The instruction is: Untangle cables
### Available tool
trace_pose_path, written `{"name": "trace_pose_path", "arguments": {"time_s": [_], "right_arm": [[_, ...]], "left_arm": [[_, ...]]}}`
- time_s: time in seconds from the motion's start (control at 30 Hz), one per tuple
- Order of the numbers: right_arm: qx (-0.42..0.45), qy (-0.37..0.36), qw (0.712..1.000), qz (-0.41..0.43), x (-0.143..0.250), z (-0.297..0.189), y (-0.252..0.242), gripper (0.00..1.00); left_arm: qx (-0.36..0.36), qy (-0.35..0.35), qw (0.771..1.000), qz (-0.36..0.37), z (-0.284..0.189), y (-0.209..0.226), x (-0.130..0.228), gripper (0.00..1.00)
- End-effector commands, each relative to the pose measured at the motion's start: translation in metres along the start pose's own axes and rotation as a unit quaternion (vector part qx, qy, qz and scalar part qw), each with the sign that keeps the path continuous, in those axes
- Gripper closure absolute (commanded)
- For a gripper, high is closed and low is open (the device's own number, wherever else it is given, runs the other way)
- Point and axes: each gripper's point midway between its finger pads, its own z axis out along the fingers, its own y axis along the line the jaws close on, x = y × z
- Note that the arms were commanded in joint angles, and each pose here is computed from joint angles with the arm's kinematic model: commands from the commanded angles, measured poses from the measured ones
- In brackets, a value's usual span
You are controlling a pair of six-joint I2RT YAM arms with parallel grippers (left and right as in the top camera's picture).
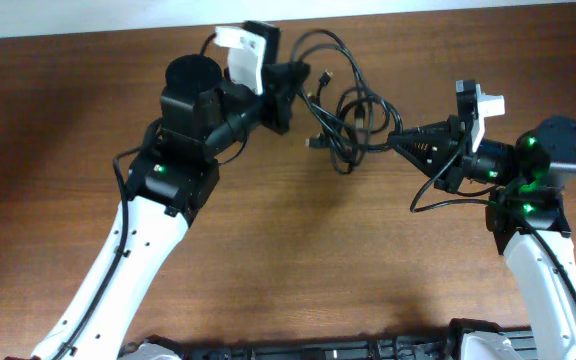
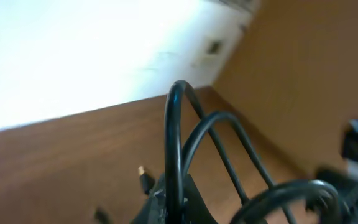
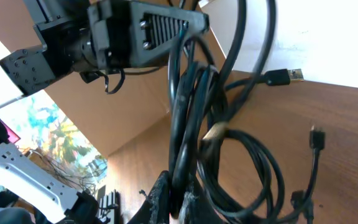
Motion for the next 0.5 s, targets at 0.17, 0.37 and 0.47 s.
{"name": "trace_pose_path", "arguments": {"time_s": [0.17,0.37,0.47], "right_arm": [[-0.016,0.008,1.0,-0.008,0.0,0.0,0.008,0.96],[-0.016,0.008,1.0,-0.008,0.0,0.0,0.008,0.96],[-0.012,0.006,1.0,-0.008,0.0,0.0,0.006,0.51]], "left_arm": [[-0.125,-0.098,0.944,-0.288,-0.019,0.046,-0.027,1.0],[-0.124,-0.079,0.954,-0.26,-0.018,0.044,-0.021,1.0],[-0.098,-0.053,0.974,-0.196,-0.015,0.033,-0.017,1.0]]}}
